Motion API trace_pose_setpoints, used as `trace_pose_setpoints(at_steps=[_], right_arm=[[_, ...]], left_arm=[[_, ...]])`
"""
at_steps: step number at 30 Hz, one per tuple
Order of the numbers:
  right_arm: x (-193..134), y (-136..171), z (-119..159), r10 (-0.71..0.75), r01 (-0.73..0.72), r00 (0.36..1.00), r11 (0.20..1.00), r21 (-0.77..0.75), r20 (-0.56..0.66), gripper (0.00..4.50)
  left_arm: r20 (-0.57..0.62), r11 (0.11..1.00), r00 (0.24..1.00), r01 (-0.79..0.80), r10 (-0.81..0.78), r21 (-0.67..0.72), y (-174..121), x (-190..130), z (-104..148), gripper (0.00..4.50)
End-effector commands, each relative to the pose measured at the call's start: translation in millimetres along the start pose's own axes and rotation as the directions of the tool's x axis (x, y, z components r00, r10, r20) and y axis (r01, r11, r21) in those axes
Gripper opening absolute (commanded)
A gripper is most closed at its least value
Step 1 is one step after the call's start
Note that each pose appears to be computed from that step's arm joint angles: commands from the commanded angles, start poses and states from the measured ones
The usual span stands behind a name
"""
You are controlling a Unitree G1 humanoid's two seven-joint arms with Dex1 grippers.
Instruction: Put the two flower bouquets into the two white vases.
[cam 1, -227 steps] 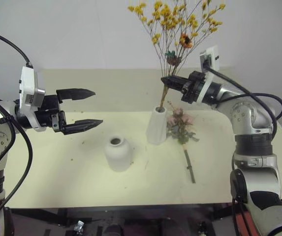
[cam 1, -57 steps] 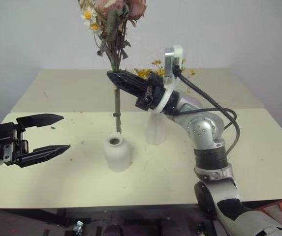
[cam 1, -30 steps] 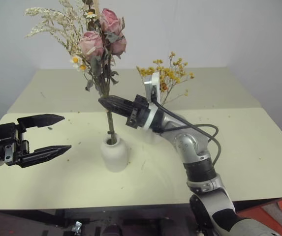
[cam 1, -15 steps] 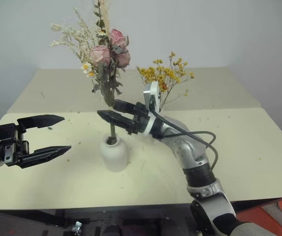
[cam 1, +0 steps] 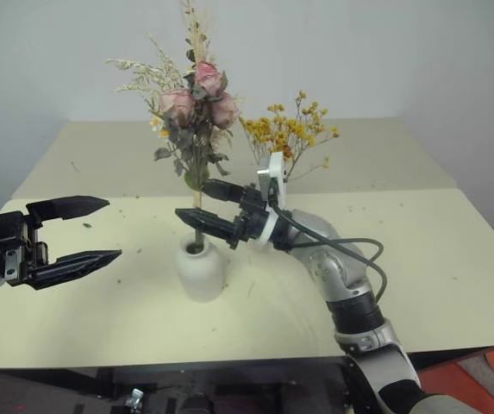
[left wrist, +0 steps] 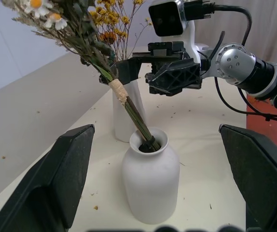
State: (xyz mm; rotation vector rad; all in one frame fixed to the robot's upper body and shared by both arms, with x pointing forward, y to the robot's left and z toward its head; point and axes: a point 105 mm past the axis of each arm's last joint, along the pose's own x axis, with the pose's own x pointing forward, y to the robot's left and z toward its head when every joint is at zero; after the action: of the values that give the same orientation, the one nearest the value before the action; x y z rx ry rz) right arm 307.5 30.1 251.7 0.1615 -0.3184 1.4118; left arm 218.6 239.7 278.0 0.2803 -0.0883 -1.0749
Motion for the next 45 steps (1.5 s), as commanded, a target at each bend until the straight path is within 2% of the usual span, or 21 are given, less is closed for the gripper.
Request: trace_pose_setpoints(at_steps=[1, 10, 14, 19, 25, 33, 40, 45], right_arm=[[-0.2, 10.3, 11.6, 0.062, -0.060, 0.998, 0.994, -0.086, 0.023, 4.46], [-13.6, 9.4, -2.6, 0.118, -0.130, 0.989, 0.980, -0.152, -0.088, 4.46], [-24.0, 1.1, -2.9, 0.090, -0.110, 0.989, 0.978, -0.175, -0.121, 4.46], [-55.2, -19.1, -0.7, 0.006, -0.058, 0.977, 0.969, -0.240, -0.212, 4.46], [-97.7, -41.3, 15.6, -0.097, 0.011, 0.947, 0.962, -0.271, -0.305, 4.46], [-154.8, -41.6, 36.2, -0.158, 0.045, 0.906, 0.959, -0.281, -0.394, 4.46], [-204.4, -53.3, 39.8, -0.320, 0.172, 0.828, 0.926, -0.335, -0.460, 4.46], [-217.1, -57.1, 43.0, -0.372, 0.212, 0.804, 0.909, -0.360, -0.465, 4.46]], left_arm=[[-0.010, 0.999, 1.000, 0.006, -0.006, 0.045, 0.5, 0.7, 7.9, 4.50], [-0.014, 0.999, 1.000, 0.002, -0.001, 0.050, 0.9, 0.7, 7.3, 4.50], [-0.015, 0.999, 1.000, 0.003, -0.002, 0.052, 0.3, 1.3, 7.7, 4.50], [-0.016, 0.999, 1.000, 0.004, -0.003, 0.045, -0.4, 1.4, 6.4, 4.50], [-0.011, 1.000, 1.000, 0.008, -0.008, 0.026, -1.4, 3.1, 0.7, 4.50], [-0.004, 1.000, 1.000, 0.008, -0.008, 0.015, 1.0, 4.0, -3.4, 4.50], [0.000, 1.000, 1.000, -0.007, 0.007, 0.015, 2.6, 1.1, -4.7, 4.50], [0.008, 1.000, 1.000, -0.015, 0.015, 0.003, 0.9, 1.3, -7.6, 4.50]])
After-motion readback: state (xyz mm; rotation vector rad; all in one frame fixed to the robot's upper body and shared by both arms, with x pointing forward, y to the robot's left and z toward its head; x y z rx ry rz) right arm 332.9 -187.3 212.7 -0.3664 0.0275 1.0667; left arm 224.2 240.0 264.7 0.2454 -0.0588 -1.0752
